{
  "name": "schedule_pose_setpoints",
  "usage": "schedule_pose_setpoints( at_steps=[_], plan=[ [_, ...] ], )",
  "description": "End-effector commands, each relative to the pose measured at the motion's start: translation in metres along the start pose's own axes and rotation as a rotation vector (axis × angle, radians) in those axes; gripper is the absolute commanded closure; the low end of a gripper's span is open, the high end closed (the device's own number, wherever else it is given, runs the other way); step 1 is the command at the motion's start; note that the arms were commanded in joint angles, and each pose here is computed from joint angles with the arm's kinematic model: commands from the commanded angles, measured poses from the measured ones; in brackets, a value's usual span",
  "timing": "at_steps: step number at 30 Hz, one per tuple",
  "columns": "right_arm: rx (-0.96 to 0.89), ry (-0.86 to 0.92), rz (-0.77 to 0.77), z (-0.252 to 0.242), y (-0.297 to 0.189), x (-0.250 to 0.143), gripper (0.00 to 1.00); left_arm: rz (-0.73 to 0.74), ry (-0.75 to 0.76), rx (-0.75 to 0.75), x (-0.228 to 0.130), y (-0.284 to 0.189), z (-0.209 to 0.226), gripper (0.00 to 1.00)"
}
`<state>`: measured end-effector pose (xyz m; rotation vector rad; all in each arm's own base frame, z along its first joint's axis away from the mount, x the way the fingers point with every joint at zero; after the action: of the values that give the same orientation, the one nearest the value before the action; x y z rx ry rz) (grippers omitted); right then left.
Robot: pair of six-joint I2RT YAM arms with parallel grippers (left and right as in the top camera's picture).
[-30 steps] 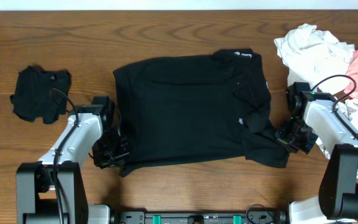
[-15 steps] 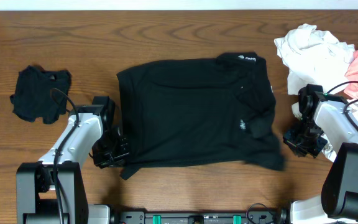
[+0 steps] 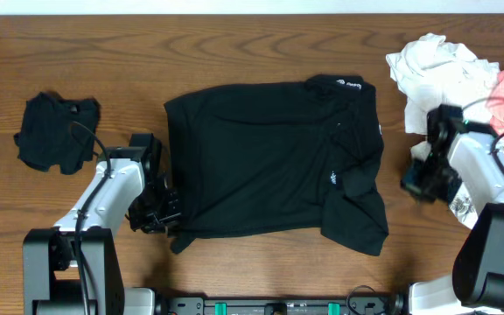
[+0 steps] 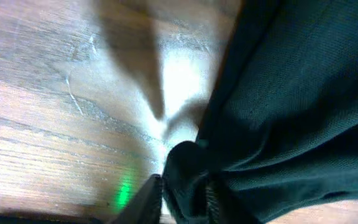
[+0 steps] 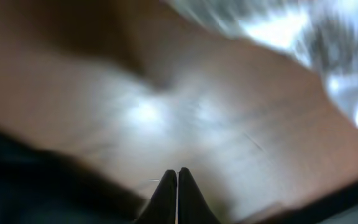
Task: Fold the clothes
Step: 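Release the shirt and move both grippers up to its top corners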
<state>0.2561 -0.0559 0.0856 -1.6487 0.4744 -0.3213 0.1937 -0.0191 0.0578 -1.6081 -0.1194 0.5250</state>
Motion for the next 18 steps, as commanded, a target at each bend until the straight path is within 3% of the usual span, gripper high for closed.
schedule_pose_setpoints(
  at_steps=[1, 6, 12, 18],
  plan=[
    [0.165, -0.158, -0.064, 0.030, -0.027, 0.016, 0.96, -0.050, 0.003, -0.006, 0.009, -0.010, -0.002, 0.68],
    [0.328, -0.344, -0.165, 0.069, -0.055, 0.028, 0.91, -0.122, 0.012, -0.038, 0.024, -0.014, -0.009, 0.66],
    [0.352, -0.465, -0.244, 0.098, -0.061, 0.031, 0.92, -0.380, 0.057, -0.182, 0.076, -0.049, -0.041, 0.66],
    [0.372, -0.511, -0.321, 0.122, -0.059, 0.042, 0.97, -0.694, 0.105, -0.315, 0.130, -0.085, -0.070, 0.82]
  ],
)
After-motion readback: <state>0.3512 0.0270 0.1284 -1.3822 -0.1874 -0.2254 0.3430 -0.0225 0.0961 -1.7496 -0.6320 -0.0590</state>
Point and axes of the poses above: each gripper's point midway between its finger pads, its own y axis out along the fingers, its own z axis along the line the jaws close on, x = y × z, the point moved 4 cm from there along -y, back along the fingers, and after that the axes turned 6 degrees about -y, right-handed, at the moved point
